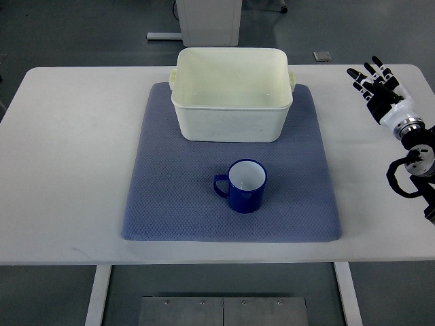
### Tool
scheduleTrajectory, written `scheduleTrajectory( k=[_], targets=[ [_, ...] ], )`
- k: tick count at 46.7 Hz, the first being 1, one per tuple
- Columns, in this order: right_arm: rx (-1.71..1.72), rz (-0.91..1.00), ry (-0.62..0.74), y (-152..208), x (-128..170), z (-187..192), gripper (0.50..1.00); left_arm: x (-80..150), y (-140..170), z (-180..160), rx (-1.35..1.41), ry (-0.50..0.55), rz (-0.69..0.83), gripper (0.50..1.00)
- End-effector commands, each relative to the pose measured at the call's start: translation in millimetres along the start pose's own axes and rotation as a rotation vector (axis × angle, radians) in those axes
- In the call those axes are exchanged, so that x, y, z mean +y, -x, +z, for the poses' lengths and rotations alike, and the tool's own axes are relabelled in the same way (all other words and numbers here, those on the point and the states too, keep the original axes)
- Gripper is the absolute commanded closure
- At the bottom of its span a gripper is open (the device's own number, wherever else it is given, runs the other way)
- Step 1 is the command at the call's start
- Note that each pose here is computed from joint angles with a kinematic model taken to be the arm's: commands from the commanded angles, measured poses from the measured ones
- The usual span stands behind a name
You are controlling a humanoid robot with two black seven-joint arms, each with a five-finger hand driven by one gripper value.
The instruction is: Place cup in box with right hand
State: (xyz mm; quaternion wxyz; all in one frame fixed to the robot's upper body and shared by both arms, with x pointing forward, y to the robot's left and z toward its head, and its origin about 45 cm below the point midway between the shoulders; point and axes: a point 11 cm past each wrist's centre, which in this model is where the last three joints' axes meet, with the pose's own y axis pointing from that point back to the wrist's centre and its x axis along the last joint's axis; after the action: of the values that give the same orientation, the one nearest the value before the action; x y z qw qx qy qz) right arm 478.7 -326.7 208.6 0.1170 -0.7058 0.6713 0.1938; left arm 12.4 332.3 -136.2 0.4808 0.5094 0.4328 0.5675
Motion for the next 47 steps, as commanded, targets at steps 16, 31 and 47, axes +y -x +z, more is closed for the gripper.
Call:
scheduleTrajectory(
  k=[16,31,47],
  targets=[
    [0.017,0.027,-0.021,-16,4,-14,0.500,0,0,0,0.000,0.000,0.000,0.500],
    [0.023,0.030,-0.026,-19,4,-18,0.500,0,0,0,0.000,0.000,0.000,0.500],
    [0.019,0.022,-0.036,-16,2,-25,0.500,0,0,0,0.000,0.000,0.000,0.500]
  ],
)
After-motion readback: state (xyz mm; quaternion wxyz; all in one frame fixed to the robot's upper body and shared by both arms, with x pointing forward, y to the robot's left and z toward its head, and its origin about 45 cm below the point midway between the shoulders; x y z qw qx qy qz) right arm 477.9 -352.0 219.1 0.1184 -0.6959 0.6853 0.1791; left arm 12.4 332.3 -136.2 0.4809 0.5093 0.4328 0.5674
